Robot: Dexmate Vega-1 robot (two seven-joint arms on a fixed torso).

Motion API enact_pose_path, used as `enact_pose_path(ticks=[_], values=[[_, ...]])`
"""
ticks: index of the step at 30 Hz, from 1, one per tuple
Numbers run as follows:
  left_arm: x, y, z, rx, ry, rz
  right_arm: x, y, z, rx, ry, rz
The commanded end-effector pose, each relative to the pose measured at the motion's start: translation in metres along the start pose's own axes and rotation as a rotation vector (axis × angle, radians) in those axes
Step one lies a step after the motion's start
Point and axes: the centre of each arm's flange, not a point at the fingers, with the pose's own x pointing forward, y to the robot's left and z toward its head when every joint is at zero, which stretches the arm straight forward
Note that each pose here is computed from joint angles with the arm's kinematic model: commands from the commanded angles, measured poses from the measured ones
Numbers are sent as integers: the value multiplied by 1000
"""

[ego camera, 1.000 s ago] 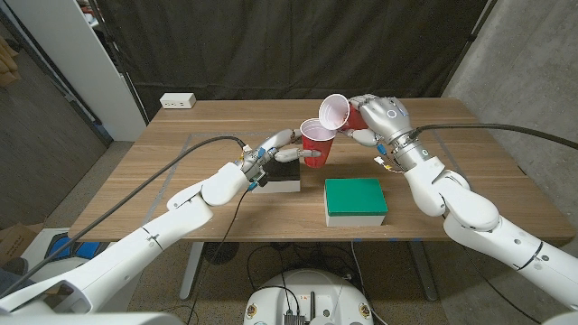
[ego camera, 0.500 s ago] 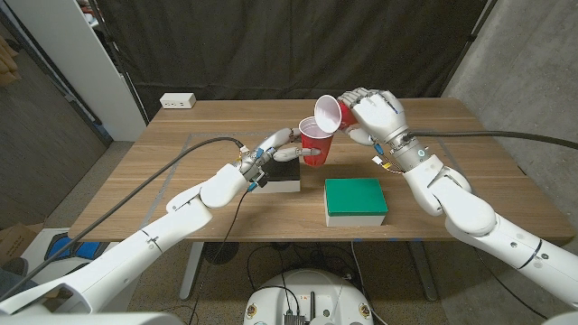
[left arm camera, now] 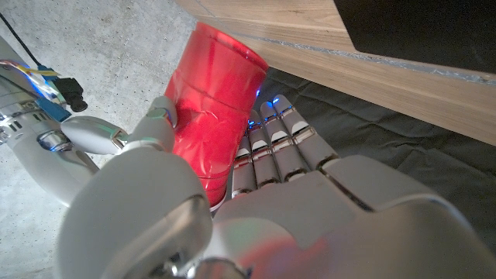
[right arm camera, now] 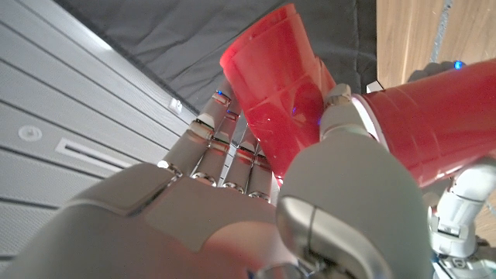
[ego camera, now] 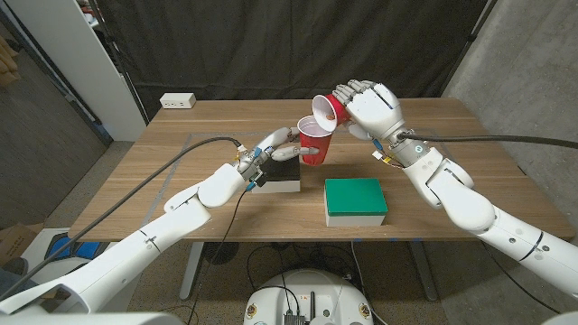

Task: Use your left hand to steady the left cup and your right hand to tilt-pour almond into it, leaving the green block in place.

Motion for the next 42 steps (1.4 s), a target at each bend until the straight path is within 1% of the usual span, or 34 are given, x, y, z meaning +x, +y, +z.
enact_pose_path(ticks=[1,3,7,13,18,25,28,30,34,42], values=[[0,4,0,-12,-12,-1,10,-6,2,-187,-22,-60],[-1,5,0,-16,-17,0,11,-7,4,-217,-27,-69],[-1,7,-1,-19,-22,4,10,-7,7,-254,-45,-110],[-1,10,-4,-28,-22,11,7,-8,7,-293,-67,-146],[-1,11,-4,-30,-26,12,8,-6,5,-330,-80,-151],[1,13,-5,-31,-28,12,14,-1,6,-386,-115,-156],[2,14,-6,-34,-27,13,17,0,6,-400,-113,-171],[2,15,-6,-36,-26,13,18,1,5,-408,-102,-185],[2,15,-7,-40,-23,12,18,2,5,-413,-96,-209],[3,14,-8,-47,-21,4,16,2,6,-433,-78,-305]])
